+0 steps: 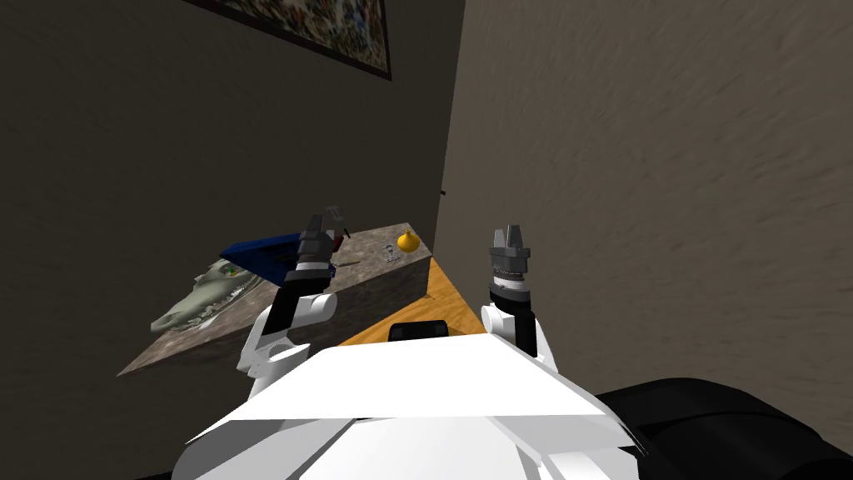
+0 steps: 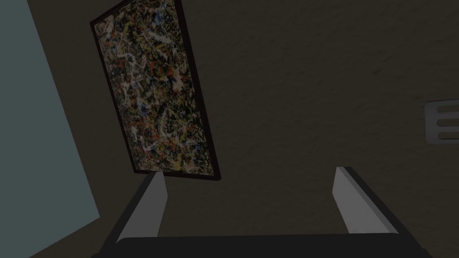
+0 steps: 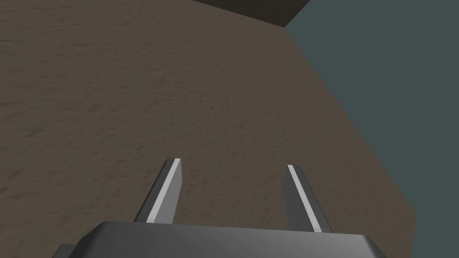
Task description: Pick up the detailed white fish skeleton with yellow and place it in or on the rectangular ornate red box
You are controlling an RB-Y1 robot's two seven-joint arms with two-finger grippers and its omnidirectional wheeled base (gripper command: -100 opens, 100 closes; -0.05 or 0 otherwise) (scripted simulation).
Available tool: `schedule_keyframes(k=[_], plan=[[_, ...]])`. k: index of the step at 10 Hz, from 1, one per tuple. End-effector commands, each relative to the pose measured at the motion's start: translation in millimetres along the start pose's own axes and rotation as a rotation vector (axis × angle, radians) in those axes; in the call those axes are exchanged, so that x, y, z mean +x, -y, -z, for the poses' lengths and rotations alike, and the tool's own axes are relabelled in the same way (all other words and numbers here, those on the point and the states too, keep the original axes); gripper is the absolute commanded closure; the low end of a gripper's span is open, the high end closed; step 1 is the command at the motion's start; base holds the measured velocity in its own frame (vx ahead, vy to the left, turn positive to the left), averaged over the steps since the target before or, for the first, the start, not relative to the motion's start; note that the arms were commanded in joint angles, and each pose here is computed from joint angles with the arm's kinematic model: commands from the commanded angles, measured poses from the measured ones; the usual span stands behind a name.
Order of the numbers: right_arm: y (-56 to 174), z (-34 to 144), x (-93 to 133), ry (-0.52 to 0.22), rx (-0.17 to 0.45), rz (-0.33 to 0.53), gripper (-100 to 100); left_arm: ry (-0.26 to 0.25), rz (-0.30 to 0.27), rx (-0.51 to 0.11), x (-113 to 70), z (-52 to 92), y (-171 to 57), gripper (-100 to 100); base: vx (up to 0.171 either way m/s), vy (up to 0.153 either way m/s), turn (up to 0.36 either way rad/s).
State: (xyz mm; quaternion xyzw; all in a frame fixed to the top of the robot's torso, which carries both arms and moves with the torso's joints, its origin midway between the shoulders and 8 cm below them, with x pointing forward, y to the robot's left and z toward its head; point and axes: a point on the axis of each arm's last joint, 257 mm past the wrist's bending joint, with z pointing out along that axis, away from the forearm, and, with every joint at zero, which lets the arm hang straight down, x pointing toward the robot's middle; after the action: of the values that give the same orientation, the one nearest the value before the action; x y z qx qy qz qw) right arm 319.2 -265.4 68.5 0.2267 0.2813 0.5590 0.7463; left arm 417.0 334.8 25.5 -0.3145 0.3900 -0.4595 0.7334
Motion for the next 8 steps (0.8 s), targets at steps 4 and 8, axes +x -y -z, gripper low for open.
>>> schedule_keyframes(k=[4, 8], plan=[[0.0, 0.0, 0.0, 0.0, 0.0, 0.0, 0, 0.018, -0.018, -0.099, -10.9, -11.4, -26.2, -100, -0.026, -0.045, -0.094], [0.0, 0.0, 0.0, 0.0, 0.0, 0.0, 0, 0.028, -0.02, -0.188, -17.5, -13.4, -50.1, -100, -0.012, -0.019, -0.06]])
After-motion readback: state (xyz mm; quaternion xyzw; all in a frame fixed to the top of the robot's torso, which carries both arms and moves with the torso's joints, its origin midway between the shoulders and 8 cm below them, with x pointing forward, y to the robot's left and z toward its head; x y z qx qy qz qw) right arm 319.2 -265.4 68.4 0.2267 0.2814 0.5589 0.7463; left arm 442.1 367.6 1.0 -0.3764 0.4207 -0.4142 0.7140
